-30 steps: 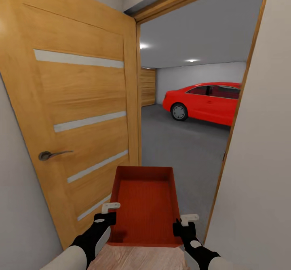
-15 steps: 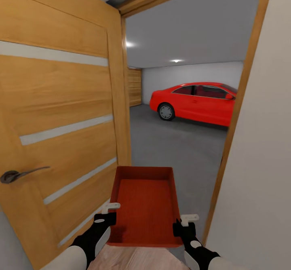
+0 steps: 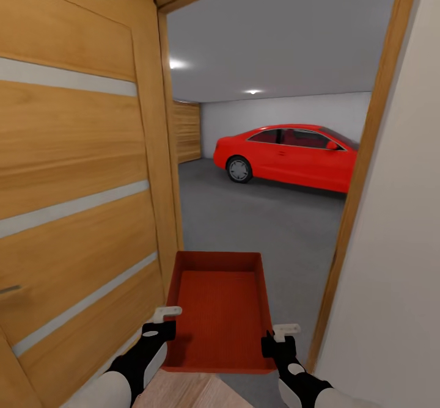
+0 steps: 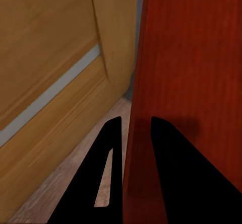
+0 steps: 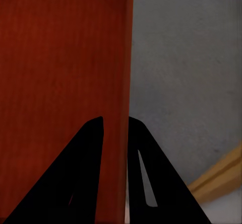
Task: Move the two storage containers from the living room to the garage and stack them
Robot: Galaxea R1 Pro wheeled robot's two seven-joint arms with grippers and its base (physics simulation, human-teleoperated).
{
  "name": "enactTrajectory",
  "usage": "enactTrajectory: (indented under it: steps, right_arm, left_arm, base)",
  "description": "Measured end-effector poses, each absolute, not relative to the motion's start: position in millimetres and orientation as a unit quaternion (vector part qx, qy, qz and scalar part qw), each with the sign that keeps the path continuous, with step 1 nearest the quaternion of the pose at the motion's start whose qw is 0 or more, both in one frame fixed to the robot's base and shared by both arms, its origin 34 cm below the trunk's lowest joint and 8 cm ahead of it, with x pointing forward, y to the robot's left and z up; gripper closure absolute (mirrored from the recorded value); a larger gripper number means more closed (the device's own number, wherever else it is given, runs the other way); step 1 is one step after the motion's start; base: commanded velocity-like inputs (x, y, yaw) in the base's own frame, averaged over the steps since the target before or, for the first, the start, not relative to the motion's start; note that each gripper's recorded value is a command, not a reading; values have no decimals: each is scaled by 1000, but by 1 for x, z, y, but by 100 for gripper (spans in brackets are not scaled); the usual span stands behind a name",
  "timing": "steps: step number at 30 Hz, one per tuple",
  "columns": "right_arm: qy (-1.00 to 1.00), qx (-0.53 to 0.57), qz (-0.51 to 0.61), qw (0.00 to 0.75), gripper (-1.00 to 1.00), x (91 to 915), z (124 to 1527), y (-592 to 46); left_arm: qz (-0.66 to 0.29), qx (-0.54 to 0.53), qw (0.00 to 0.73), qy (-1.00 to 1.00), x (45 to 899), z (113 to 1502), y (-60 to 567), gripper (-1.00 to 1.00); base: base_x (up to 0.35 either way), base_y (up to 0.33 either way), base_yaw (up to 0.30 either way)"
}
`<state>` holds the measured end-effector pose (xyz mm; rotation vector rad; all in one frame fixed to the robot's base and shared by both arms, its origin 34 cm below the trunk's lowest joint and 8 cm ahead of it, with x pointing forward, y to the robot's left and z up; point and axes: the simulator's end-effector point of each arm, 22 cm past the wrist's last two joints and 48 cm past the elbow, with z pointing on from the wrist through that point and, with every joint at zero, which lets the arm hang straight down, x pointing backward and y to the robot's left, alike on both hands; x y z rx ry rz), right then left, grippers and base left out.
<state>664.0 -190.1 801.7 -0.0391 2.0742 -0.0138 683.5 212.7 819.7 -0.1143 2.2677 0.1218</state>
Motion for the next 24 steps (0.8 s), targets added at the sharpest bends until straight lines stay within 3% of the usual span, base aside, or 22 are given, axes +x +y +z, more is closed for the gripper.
enactTrajectory:
  steps: [8, 15, 24]
  right_arm:
    - [861, -17, -6, 508, 100, 664, 802, -190]
    - [861, -18, -6, 508, 100, 664, 802, -191]
    - [861, -17, -6, 508, 100, 663, 801, -190]
  left_arm:
    - [49, -46, 420, 905, 683, 819, 213, 100]
    - [48, -46, 420, 905, 683, 819, 212, 100]
    - [49, -45, 419, 906, 683, 818, 213, 100]
  base:
    - [319, 0, -4]
    - [319, 6, -184]
    - [313, 132, -51]
